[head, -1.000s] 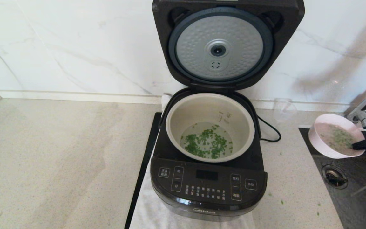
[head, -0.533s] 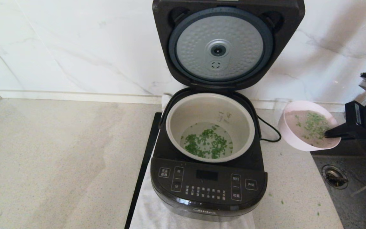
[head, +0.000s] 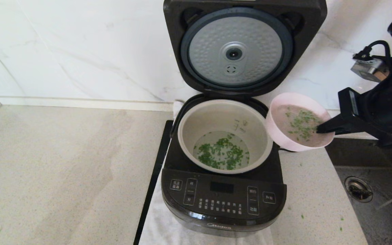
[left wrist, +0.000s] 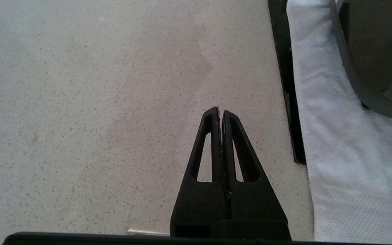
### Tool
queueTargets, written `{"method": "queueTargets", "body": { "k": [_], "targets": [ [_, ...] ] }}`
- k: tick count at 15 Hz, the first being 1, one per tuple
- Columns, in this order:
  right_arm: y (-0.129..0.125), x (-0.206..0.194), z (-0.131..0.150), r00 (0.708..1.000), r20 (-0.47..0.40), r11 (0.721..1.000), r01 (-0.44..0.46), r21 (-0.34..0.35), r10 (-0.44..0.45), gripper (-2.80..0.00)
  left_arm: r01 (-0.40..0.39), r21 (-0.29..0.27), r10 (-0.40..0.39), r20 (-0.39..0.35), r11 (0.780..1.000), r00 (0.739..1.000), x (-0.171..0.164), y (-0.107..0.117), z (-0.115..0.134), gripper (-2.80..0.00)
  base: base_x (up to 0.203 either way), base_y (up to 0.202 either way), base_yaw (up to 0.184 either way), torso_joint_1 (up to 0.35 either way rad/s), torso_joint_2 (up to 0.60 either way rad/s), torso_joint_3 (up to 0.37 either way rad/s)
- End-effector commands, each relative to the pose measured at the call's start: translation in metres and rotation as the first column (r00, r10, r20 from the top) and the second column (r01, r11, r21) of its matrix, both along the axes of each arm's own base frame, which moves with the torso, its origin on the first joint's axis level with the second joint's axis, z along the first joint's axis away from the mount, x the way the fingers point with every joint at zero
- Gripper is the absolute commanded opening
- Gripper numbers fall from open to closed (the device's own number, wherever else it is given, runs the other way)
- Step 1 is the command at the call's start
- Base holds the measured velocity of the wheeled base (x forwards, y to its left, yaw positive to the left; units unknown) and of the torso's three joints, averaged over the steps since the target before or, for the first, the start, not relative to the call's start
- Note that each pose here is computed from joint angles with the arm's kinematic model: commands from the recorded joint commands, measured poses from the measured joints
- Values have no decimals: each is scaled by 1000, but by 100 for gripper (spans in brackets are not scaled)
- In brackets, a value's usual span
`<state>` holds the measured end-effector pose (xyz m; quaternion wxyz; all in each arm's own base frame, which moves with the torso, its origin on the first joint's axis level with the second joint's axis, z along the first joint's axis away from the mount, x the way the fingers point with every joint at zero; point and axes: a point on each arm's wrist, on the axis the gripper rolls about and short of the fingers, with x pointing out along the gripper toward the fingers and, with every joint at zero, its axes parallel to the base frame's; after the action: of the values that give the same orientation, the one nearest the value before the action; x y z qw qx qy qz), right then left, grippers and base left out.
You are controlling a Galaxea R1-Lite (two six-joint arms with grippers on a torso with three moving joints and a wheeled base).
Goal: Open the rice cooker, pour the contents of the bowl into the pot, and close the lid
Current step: Pour the water from the bowl into the rice cooker
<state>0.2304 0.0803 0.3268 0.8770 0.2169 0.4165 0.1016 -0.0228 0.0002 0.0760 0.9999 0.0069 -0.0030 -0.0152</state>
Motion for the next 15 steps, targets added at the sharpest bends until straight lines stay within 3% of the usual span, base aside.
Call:
{"method": "queueTargets", "body": {
  "k": [1, 8, 10, 15],
  "targets": [
    [21, 11, -5, 999, -15, 999, -44, -17, 44, -280, 0, 0, 0, 0, 1000, 1000, 0, 0, 0, -280, 0, 0, 0, 0, 0, 0],
    [79, 26, -5, 992, 15, 992, -125, -21, 125, -280, 0, 0, 0, 0, 1000, 1000, 0, 0, 0, -280, 0, 0, 0, 0, 0, 0],
    [96, 32, -15, 993, 14, 991, -119, -67, 120, -280, 0, 0, 0, 0, 1000, 1000, 0, 0, 0, -280, 0, 0, 0, 0, 0, 0],
    [116, 47, -24, 990, 78, 992, -115, -61, 120, -280, 0, 0, 0, 0, 1000, 1000, 0, 0, 0, -280, 0, 0, 0, 0, 0, 0]
  ]
}}
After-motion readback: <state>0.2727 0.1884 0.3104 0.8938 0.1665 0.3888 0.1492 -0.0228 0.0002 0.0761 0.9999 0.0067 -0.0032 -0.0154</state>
